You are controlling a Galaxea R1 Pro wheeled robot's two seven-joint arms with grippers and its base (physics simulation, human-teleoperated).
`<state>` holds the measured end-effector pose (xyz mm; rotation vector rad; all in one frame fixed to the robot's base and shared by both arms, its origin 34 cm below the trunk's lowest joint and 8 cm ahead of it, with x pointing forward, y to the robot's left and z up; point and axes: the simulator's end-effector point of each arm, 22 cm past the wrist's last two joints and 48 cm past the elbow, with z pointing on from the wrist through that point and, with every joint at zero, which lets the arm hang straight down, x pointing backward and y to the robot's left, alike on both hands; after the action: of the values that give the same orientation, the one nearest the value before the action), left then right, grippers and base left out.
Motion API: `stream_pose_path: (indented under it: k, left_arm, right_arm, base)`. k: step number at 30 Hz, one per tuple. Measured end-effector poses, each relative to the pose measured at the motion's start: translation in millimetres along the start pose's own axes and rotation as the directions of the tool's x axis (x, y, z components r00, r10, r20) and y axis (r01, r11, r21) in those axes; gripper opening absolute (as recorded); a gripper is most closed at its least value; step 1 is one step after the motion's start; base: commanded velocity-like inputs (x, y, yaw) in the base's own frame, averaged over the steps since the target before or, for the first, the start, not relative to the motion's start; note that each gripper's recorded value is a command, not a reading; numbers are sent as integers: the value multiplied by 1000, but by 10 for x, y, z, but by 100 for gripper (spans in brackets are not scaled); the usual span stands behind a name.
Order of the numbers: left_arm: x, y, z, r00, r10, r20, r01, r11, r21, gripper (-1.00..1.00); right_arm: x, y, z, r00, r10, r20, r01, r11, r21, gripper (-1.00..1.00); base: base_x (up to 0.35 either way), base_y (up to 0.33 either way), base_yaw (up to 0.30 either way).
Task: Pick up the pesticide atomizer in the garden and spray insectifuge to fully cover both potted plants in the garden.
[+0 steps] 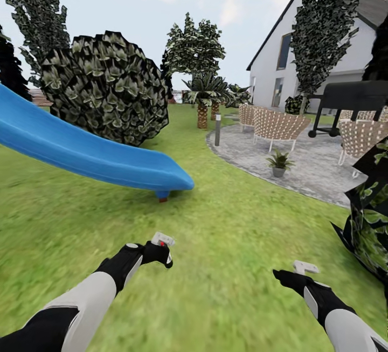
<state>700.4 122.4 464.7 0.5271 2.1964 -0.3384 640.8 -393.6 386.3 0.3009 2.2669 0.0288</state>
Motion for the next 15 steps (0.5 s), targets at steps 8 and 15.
stream_pose_path:
  k: [8,15]
  left_arm:
    - [2,0,0,1000,0,0,0,1000,0,-100]
    - [5,2,0,1000,0,-1,0,1000,0,-100]
  right_arm:
    - [0,-1,0,1000,0,0,0,1000,0,100]
    - [0,3,0,1000,0,0,0,1000,0,100]
  base:
    - [336,113,-246]
    - [336,113,-225]
